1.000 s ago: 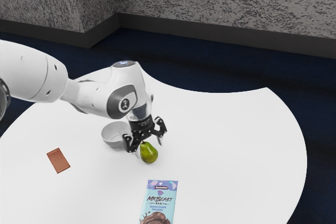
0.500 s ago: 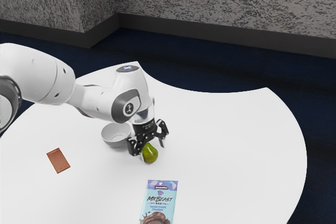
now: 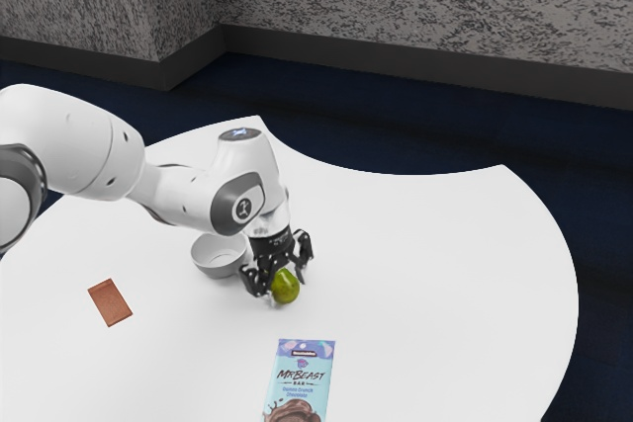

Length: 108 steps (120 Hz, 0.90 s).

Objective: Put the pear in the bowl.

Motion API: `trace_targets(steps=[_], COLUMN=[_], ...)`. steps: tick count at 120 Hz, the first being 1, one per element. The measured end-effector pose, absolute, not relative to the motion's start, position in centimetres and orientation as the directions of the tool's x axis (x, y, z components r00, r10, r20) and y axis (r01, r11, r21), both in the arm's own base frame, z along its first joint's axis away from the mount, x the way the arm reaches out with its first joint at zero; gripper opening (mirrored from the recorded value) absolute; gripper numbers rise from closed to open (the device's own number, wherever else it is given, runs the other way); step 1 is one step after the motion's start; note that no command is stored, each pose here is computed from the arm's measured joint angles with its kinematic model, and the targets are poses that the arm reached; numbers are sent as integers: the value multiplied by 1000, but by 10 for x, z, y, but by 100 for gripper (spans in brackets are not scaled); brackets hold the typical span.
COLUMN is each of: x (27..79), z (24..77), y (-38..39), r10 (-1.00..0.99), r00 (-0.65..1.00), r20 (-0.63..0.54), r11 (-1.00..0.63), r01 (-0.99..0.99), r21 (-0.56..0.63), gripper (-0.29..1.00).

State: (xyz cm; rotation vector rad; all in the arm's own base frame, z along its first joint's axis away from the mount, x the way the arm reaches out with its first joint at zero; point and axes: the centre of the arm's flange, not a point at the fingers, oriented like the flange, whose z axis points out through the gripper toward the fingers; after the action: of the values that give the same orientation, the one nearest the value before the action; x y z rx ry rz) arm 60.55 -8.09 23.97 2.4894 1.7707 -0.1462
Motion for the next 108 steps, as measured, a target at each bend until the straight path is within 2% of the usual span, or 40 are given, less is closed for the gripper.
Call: trace_targets(steps=[30,49,80,108], x=[606,608,631,625], z=[247,260,324,328], y=[-81,-81,-23,25], r10=[941,942,969,984], r00=[316,311,230,157], r20=[-124,-123,-92,-80], r11=[-317,-312,-230,-162], r01=[948,950,973,985], r21=[13,13,9,-53], gripper=[33,25,23,23])
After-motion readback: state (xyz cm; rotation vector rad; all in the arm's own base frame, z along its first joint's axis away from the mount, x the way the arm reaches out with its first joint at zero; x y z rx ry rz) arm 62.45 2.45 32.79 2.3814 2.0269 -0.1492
